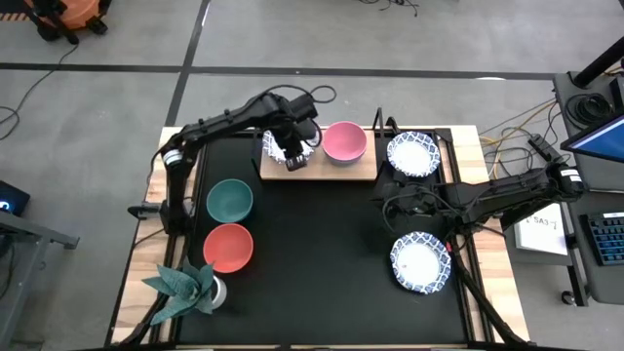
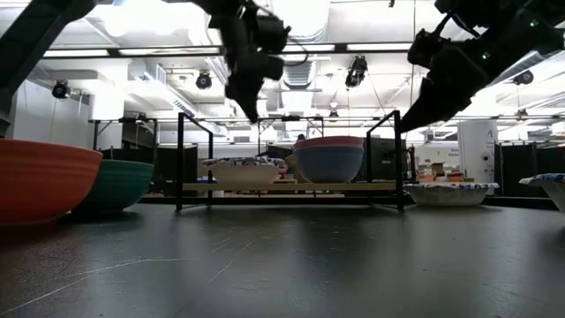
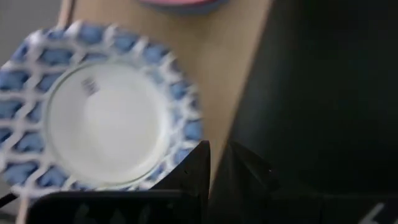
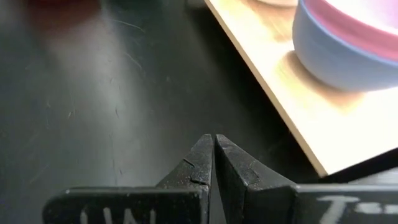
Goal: Place and stack bowls onto a shelf
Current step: Stack the green bowl on the top of the pink bowl on the shelf
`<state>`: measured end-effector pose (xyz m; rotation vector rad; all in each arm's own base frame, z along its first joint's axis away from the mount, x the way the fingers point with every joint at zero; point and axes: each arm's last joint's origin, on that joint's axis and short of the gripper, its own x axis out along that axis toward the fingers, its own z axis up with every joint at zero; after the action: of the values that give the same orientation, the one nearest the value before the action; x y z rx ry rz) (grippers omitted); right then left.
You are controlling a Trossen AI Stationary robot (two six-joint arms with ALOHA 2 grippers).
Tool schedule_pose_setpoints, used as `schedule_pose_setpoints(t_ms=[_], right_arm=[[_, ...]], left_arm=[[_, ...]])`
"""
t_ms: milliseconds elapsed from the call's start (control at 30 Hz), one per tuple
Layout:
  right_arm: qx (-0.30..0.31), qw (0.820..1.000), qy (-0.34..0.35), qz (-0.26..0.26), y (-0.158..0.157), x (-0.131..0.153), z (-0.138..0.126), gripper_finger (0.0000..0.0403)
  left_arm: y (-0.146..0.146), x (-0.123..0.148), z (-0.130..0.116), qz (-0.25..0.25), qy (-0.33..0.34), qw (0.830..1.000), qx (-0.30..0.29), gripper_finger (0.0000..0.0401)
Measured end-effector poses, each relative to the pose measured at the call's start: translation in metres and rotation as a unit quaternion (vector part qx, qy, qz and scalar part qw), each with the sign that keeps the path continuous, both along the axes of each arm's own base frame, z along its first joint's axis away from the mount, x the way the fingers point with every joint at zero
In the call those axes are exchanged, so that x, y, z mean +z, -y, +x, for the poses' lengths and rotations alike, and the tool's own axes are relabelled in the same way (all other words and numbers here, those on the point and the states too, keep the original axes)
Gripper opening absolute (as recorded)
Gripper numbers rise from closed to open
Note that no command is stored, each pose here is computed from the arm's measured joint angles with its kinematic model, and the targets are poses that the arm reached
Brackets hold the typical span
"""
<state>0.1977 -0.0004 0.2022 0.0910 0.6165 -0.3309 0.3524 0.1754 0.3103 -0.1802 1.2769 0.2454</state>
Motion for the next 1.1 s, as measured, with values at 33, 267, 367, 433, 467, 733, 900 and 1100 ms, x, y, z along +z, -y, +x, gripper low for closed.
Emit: schedule_pose_setpoints(t_ms=[33,267,367,433,467,733,900,1100], right_arm=[[-0.004,1.000,-0.001,0.005,0.000,0.000,0.000,0.0009],[-0.034,0.998,0.012,0.045,0.000,-0.001,0.000,0.0009],[-0.037,0.998,0.014,0.050,0.000,-0.001,0.000,0.0009],[-0.036,0.998,0.014,0.051,0.000,-0.001,0.000,0.0009],[-0.036,0.998,0.015,0.051,0.000,-0.001,0.000,0.0009],[-0.033,0.998,0.019,0.045,0.000,0.000,0.000,0.0009],[-0.028,0.999,0.019,0.039,0.000,0.001,0.001,0.0009],[-0.029,0.999,0.020,0.039,0.000,0.001,0.001,0.0009]], left_arm=[[0.006,0.003,0.003,0.000,0.006,1.000,-0.007,0.0040],[0.058,0.014,0.014,0.002,0.024,0.998,-0.063,0.0040],[0.083,0.014,0.007,-0.004,0.023,0.996,-0.082,0.0040],[0.099,0.013,-0.004,-0.015,0.019,0.997,-0.075,0.0040],[0.107,0.012,-0.010,-0.022,0.017,0.998,-0.064,0.0040],[0.166,-0.009,-0.067,-0.055,-0.024,0.995,0.085,0.0040],[0.180,-0.028,-0.098,-0.052,-0.043,0.982,0.178,0.0055],[0.177,-0.052,-0.124,-0.011,-0.061,0.960,0.272,0.0111]])
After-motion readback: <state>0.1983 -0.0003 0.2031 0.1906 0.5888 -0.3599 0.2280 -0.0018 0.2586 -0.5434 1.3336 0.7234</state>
